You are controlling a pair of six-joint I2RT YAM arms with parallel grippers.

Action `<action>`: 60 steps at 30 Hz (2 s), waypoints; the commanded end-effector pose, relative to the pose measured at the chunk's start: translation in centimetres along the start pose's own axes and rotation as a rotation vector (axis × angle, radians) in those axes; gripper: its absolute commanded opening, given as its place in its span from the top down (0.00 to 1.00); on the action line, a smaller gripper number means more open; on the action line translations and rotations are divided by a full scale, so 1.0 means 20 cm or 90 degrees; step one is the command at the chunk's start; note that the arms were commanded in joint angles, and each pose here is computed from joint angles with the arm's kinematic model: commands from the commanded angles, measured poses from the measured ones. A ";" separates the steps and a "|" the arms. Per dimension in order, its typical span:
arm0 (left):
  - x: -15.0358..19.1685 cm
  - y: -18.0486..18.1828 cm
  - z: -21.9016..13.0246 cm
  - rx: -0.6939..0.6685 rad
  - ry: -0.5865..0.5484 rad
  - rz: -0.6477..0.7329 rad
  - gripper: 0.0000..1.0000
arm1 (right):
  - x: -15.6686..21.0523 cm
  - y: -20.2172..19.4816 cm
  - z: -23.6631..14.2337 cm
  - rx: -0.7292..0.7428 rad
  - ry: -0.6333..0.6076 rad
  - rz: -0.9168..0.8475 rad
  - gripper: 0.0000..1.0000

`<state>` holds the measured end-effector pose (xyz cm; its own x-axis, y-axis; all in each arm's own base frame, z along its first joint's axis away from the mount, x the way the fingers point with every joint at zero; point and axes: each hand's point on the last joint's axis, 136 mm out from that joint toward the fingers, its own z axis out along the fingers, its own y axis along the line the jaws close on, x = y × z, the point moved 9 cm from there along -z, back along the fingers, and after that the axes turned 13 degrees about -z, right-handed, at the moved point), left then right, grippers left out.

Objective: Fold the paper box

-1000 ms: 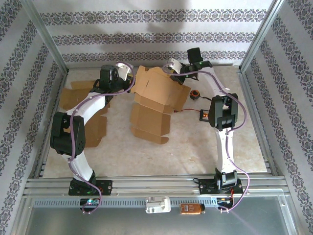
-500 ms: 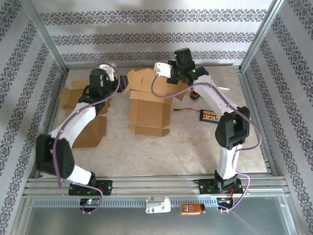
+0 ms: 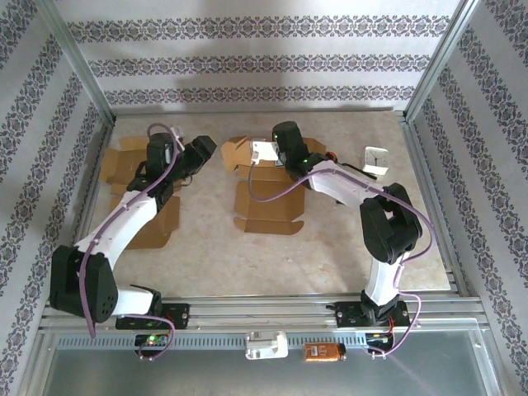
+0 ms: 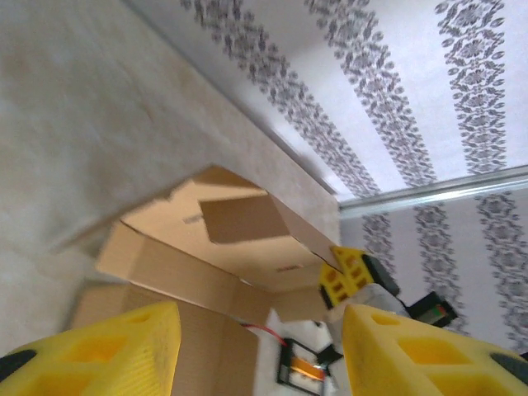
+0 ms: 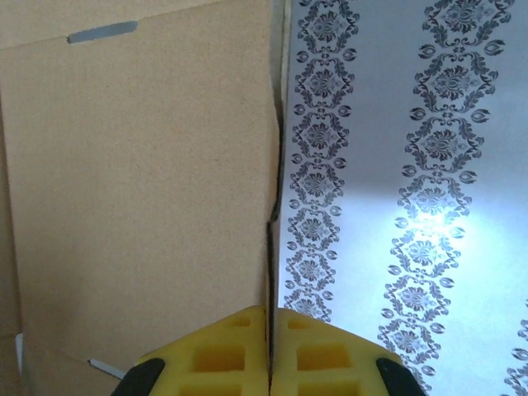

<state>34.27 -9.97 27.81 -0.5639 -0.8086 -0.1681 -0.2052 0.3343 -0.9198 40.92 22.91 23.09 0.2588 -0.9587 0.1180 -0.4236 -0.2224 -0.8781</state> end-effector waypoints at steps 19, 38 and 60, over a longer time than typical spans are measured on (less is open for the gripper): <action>0.10 0.13 0.42 0.035 0.057 -0.070 0.41 | -0.13 0.13 -0.09 0.072 0.015 0.015 0.99; 0.15 0.19 0.56 0.114 0.088 -0.112 0.57 | -0.20 0.19 -0.16 0.044 0.000 0.104 0.92; 0.22 0.02 0.53 0.180 0.134 0.021 0.39 | -0.20 0.25 -0.14 0.033 0.003 0.100 0.93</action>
<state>40.12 -17.57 19.02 -0.6916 -0.7212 -0.0397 -0.1506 0.1977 -0.9686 36.07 24.65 19.92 0.1341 -0.9908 -0.0169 -0.3981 -0.0383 -0.9165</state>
